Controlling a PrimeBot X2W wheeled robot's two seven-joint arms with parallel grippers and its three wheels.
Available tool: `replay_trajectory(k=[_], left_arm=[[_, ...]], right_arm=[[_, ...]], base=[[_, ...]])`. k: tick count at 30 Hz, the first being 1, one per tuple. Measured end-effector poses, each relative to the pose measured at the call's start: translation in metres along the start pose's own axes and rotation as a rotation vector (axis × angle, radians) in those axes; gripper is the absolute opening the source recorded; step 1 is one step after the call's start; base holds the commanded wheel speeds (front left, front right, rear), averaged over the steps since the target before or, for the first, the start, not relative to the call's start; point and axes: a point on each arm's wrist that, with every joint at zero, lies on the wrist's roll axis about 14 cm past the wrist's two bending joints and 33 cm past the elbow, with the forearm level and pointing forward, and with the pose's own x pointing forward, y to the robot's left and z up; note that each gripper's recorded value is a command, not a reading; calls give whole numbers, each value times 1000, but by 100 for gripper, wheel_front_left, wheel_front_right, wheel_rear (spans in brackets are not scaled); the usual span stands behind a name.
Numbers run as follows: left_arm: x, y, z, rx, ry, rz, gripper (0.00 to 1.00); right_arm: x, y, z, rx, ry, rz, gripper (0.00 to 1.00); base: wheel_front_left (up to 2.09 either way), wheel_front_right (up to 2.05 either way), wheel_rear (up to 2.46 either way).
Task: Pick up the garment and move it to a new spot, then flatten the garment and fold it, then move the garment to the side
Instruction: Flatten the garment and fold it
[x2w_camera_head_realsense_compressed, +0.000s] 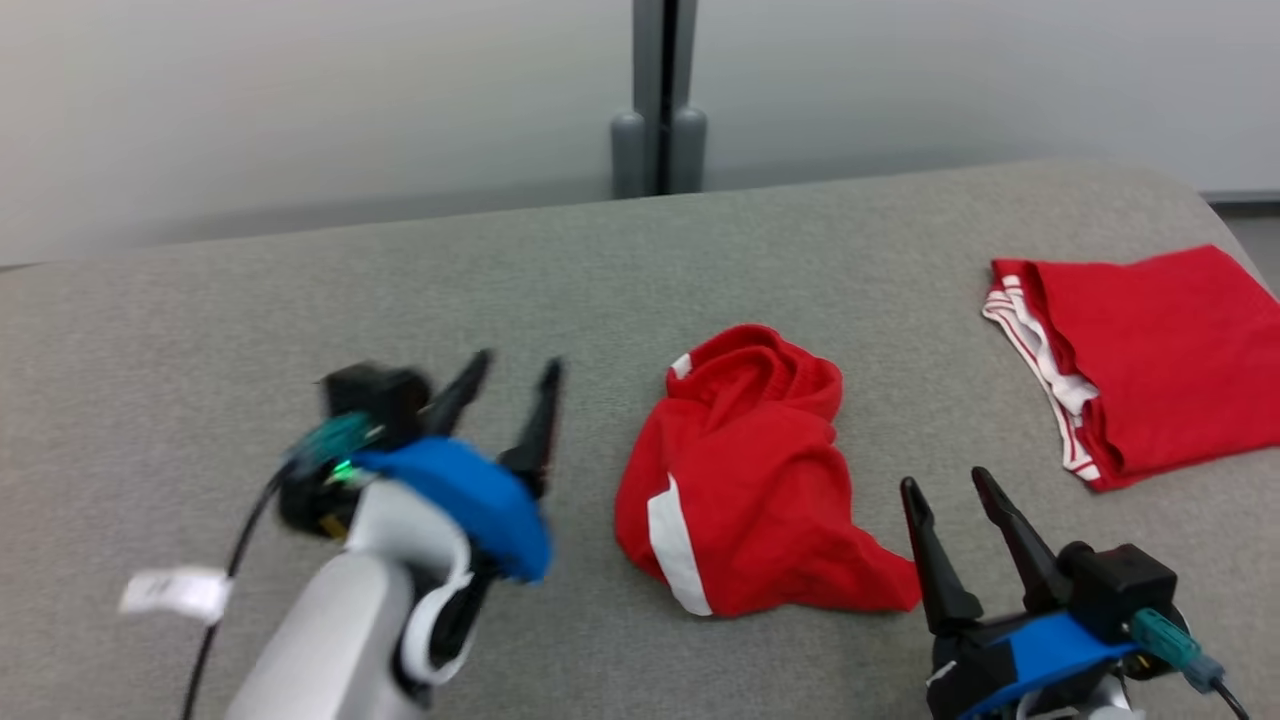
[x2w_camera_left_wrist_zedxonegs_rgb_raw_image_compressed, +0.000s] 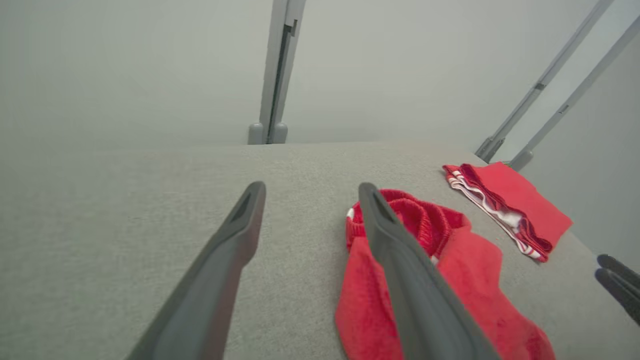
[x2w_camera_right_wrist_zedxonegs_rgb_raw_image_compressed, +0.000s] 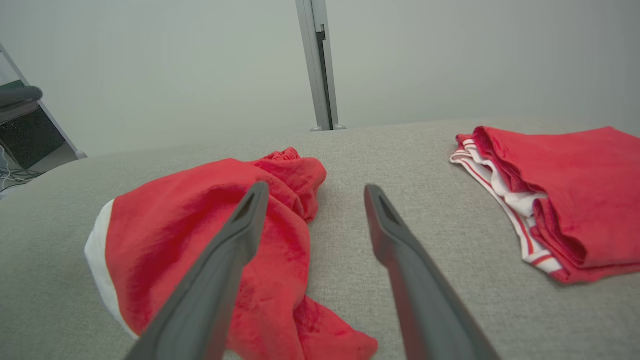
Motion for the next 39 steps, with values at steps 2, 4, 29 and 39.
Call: replay_trajectory(k=[2,4,29,39], left_arm=[[20,-32,-3,7,60,-94,100],[36,-56,-10,19,124,-161,100],[115,-50,-134,255,738,-129,100],[148,-87,-92,283,455,-273,0]], right_arm=[[1,0,-1,-2,5,0,100],[3,1,-2,-4,10,3,100],[3,-23,-18,16,39,-70,100],[1,-36,-17,20,26,-110,100]], base=[[0,0,0],[0,0,0],[0,0,0],[0,0,0]])
